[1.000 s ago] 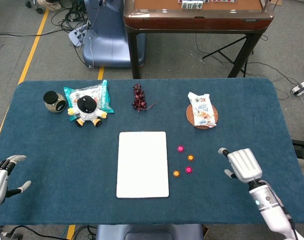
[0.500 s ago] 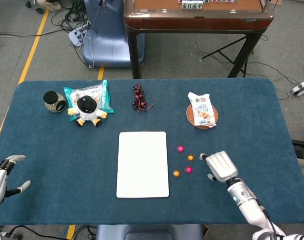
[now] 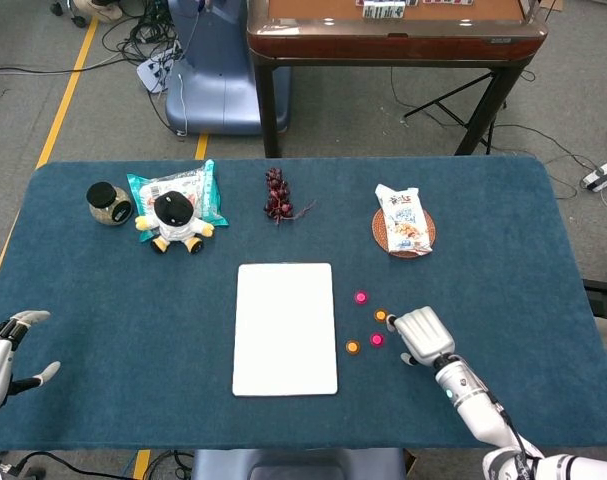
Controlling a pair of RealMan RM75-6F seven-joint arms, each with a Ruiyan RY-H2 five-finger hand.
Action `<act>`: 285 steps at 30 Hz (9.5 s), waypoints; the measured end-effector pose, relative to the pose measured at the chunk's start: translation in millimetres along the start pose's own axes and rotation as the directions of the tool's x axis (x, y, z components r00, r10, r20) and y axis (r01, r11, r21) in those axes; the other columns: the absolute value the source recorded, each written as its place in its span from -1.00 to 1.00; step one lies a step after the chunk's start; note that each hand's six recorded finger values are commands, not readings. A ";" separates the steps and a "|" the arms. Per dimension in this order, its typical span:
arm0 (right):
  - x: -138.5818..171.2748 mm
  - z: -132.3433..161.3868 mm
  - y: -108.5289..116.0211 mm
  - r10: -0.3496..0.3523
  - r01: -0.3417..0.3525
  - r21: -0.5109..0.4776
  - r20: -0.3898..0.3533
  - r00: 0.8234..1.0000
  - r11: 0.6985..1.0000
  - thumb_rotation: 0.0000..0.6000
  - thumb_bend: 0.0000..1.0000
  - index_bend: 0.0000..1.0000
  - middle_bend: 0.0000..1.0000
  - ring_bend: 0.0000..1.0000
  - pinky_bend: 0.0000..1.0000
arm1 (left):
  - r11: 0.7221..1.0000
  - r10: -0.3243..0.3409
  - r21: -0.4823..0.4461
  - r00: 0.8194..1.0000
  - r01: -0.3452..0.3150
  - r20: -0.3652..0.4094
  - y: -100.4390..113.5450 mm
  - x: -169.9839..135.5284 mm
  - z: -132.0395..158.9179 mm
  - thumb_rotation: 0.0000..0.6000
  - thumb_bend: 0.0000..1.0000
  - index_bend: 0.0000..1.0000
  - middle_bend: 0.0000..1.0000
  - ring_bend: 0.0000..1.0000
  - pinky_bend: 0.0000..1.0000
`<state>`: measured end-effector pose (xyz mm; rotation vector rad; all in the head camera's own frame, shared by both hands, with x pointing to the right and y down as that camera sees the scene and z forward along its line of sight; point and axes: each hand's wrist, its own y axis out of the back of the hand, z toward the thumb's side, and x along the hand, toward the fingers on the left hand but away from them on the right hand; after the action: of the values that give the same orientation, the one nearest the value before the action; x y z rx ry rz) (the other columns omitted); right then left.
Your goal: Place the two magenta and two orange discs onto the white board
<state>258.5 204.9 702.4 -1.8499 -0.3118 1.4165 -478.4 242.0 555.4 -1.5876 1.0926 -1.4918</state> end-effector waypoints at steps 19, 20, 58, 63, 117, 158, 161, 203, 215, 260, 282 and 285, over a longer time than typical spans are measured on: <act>-20.3 23.0 1.8 0.012 -0.012 -0.009 -0.034 0.999 1.000 1.00 -0.61 -0.18 1.00 1.00 1.00 | 1.000 0.005 -0.010 1.000 -0.005 -0.004 2.3 -0.8 -2.0 1.00 -0.91 -0.34 -0.41 -0.32 0.04; -21.1 23.3 1.8 0.014 -0.015 -0.009 -0.033 0.999 1.000 1.00 -0.61 -0.18 1.00 1.00 1.00 | 1.000 0.005 -0.010 1.000 -0.005 -0.004 2.4 -0.8 -2.1 1.00 -0.91 -0.34 -0.41 -0.32 0.04; -31.7 29.3 -2.9 0.047 -0.047 -0.012 -0.024 0.999 0.999 1.00 -0.43 0.05 1.00 1.00 1.00 | 1.000 0.005 -0.013 1.000 -0.005 -0.003 3.3 -2.5 -2.5 1.00 -0.91 -0.34 -0.41 -0.32 0.04; -29.7 31.0 -0.1 0.038 -0.039 -0.019 -0.031 0.999 0.999 1.00 -0.43 0.07 1.00 1.00 1.00 | 1.000 0.004 -0.013 1.000 -0.004 -0.003 3.1 -2.4 -2.7 1.00 -0.91 -0.34 -0.41 -0.32 0.04; -48.8 82.1 85.7 -0.126 0.132 0.070 -0.085 0.988 0.989 1.00 -0.67 -0.18 1.00 1.00 1.00 | 0.999 0.033 -0.018 0.996 -0.035 -0.081 13.9 -0.3 -24.5 1.00 -0.91 -0.35 -0.41 -0.32 0.04; -113.9 32.6 45.0 0.000 -0.007 0.061 0.106 0.994 0.998 1.00 -0.63 -0.18 1.00 1.00 1.00 | 0.999 0.030 -0.034 0.997 -0.033 -0.068 15.5 -2.5 -22.4 1.00 -0.91 -0.35 -0.41 -0.32 0.04; -115.3 33.5 43.3 0.004 -0.010 0.060 0.105 0.994 0.998 1.00 -0.62 -0.18 1.00 1.00 1.00 | 0.999 0.031 -0.035 0.997 -0.033 -0.068 15.7 -2.7 -22.3 1.00 -0.91 -0.35 -0.41 -0.32 0.04; -123.4 32.4 36.9 0.016 -0.022 0.058 0.115 0.993 0.998 1.00 -0.49 -0.13 1.00 1.00 1.00 | 0.999 0.018 -0.046 0.998 -0.020 -0.060 14.4 -3.3 -21.4 1.00 -0.91 -0.35 -0.41 -0.32 0.04; -121.9 33.6 37.4 0.011 -0.017 0.056 0.108 0.994 0.998 1.00 -0.43 0.06 1.00 1.00 1.00 | 0.999 0.019 -0.048 0.998 -0.022 -0.060 14.9 -3.5 -21.6 1.00 -0.91 -0.35 -0.41 -0.32 0.04; -41.1 188.1 47.1 -0.030 0.080 0.132 -0.346 0.938 0.988 1.00 -0.55 0.06 1.00 1.00 1.00 | 0.997 0.046 -0.057 0.994 -0.052 -0.101 23.2 -3.5 -33.5 1.00 -0.91 -0.35 -0.40 -0.32 0.04; -41.4 172.4 58.3 -0.070 0.119 0.141 -0.312 0.947 0.983 1.00 -0.76 -0.21 1.00 1.00 1.00 | 0.997 0.042 -0.057 0.994 -0.048 -0.105 23.2 -3.9 -35.0 1.00 -0.91 -0.35 -0.40 -0.32 0.04; -38.0 157.8 62.3 -0.077 0.125 0.154 -0.282 0.956 0.980 1.00 -0.72 -0.21 1.00 1.00 1.00 | 0.997 0.043 -0.052 0.994 -0.048 -0.104 22.7 -3.7 -34.4 1.00 -0.91 -0.35 -0.40 -0.32 0.04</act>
<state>87.2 206.7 672.8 -1.8329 -0.1382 1.0646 -515.2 238.2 536.8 -1.5266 1.2293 -1.5398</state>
